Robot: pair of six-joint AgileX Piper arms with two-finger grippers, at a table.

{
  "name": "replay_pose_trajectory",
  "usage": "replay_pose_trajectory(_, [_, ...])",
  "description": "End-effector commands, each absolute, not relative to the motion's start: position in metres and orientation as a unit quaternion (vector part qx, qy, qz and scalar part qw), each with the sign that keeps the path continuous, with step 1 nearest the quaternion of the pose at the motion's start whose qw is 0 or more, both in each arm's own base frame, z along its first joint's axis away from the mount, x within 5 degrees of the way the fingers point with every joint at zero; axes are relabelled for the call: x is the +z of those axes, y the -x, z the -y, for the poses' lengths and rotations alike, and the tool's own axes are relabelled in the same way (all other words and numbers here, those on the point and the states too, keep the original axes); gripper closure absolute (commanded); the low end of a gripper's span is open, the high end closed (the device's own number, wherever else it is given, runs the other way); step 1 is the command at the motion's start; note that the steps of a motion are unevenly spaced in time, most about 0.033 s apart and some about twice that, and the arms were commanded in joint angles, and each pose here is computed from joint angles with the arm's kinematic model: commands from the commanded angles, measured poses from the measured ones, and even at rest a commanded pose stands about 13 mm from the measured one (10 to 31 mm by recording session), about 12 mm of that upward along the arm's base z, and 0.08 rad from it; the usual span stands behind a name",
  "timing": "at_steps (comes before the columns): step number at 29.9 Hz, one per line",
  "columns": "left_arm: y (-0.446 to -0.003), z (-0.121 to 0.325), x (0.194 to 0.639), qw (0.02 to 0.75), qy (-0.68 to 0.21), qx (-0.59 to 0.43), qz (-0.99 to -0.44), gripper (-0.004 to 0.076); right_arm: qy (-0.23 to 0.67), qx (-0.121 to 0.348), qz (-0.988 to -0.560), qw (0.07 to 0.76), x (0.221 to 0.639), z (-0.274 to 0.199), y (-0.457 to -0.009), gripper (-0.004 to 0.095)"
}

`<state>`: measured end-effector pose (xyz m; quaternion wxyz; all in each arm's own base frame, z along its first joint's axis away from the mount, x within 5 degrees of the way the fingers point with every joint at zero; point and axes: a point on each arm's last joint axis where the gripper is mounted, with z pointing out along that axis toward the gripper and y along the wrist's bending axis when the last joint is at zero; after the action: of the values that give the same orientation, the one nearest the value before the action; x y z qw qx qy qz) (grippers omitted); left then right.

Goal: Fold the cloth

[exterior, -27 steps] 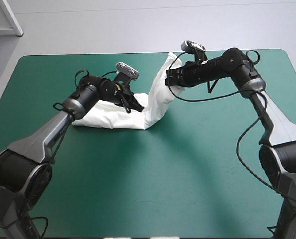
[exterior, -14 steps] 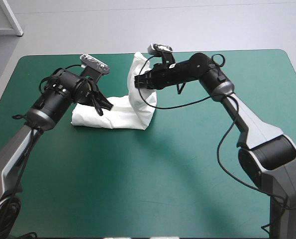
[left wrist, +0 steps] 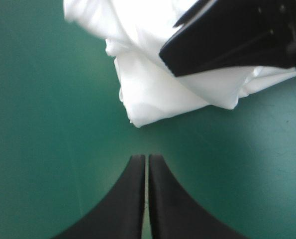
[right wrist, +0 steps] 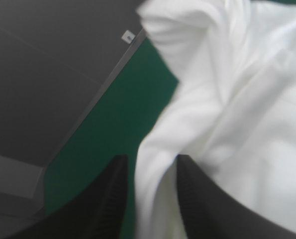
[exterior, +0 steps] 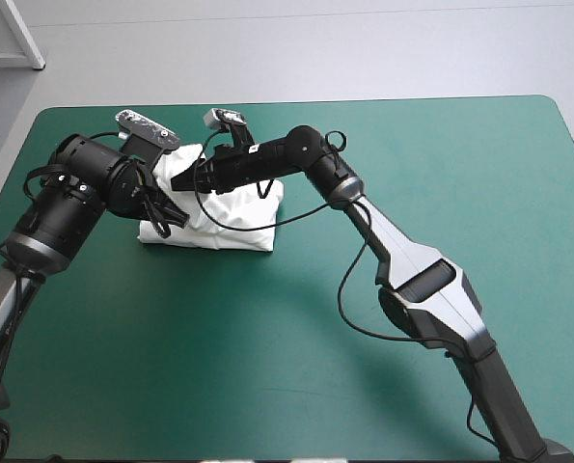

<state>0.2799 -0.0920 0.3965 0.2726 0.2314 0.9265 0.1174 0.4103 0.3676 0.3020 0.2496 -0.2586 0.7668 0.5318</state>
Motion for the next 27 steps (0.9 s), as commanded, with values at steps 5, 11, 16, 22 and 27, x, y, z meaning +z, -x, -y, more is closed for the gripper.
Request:
replay_pose_trajectory(5, [-0.266,0.083,0.421,0.315,-0.218,0.126,-0.915,0.0705,0.296,0.57,-0.716,0.274,0.369,-0.355,-0.387,0.0216])
replay_pose_trajectory(11, [-0.26,0.076,0.427,0.318,-0.214,0.152,-0.911,0.0704,0.283,0.499,-0.771,0.277,0.384,-0.321,-0.396,0.0282])
replay_pose_trajectory(16, [-0.25,0.071,0.437,0.338,-0.209,0.15,-0.905,0.0705,0.223,0.47,-0.802,0.295,0.395,-0.294,-0.409,0.0282])
replay_pose_trajectory(22, [-0.241,0.066,0.447,0.36,-0.203,0.152,-0.898,0.0705,0.203,0.383,-0.84,0.327,0.399,-0.274,-0.414,0.0282])
replay_pose_trajectory(27, [-0.238,0.065,0.449,0.365,-0.2,0.15,-0.897,0.0704,0.193,0.315,-0.882,0.292,0.375,-0.265,-0.416,0.0284])
